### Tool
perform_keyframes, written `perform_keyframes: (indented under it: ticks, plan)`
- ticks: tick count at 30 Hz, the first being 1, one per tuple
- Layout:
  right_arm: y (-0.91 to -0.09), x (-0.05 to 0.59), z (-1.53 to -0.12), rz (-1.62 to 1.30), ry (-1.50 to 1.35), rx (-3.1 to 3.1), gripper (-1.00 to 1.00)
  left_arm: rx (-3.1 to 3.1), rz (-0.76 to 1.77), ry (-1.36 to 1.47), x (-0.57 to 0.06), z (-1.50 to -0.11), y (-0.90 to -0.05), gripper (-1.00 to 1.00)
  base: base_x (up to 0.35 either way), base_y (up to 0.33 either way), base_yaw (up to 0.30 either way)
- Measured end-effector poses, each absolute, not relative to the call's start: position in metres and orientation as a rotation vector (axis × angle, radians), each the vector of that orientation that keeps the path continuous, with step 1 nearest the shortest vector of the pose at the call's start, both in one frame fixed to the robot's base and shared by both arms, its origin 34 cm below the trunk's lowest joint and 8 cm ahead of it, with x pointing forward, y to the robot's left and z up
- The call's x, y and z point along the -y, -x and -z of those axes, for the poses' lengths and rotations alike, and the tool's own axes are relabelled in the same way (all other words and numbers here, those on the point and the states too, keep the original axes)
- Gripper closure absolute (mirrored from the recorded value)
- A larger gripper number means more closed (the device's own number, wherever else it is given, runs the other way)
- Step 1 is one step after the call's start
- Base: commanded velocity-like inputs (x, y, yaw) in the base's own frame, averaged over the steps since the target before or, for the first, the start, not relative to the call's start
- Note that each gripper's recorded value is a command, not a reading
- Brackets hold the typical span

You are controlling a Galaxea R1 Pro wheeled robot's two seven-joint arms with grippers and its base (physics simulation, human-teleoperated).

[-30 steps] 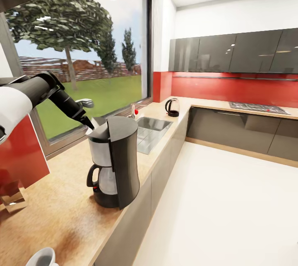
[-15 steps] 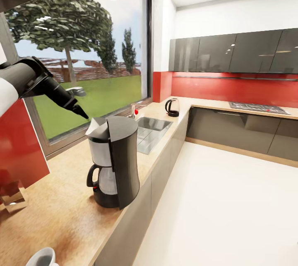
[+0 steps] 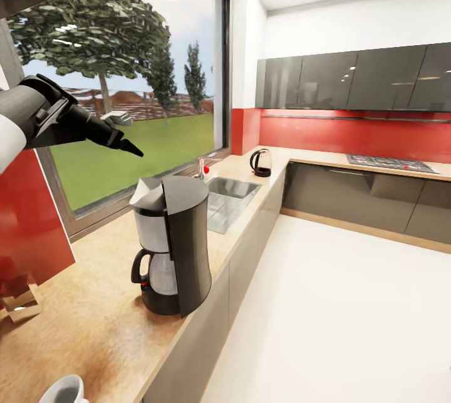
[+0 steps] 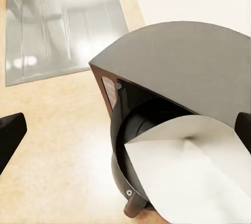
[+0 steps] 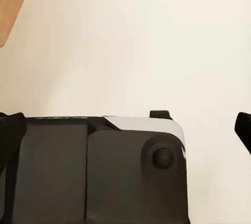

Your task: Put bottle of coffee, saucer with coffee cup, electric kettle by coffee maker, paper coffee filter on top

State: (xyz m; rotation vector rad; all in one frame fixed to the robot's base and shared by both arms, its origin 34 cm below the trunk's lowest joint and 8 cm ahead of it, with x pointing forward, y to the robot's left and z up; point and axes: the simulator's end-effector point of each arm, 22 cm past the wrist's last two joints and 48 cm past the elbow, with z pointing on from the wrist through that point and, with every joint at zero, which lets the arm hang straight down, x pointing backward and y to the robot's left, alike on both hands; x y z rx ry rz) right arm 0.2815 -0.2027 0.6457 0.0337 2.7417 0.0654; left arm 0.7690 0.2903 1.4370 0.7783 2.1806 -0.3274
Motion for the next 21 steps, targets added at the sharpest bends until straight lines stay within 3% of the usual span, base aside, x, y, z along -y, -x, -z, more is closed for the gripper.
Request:
perform_keyframes:
  ticks: [8,21]
  plan:
    - [-0.2818,0.2041,-0.6457,-0.063,-0.036,-2.742,-1.00,-2.179,0.324,-0.777,-0.2911,-1.4371,-0.7696,-1.00,-0.047,-0.170,0.042]
    - [-0.2826,0.2040,-0.6459,-0.063,-0.035,-2.740,-1.00,-2.175,0.291,-0.759,-0.2963,-1.4386,-0.7737,-1.00,-0.187,-0.231,0.264]
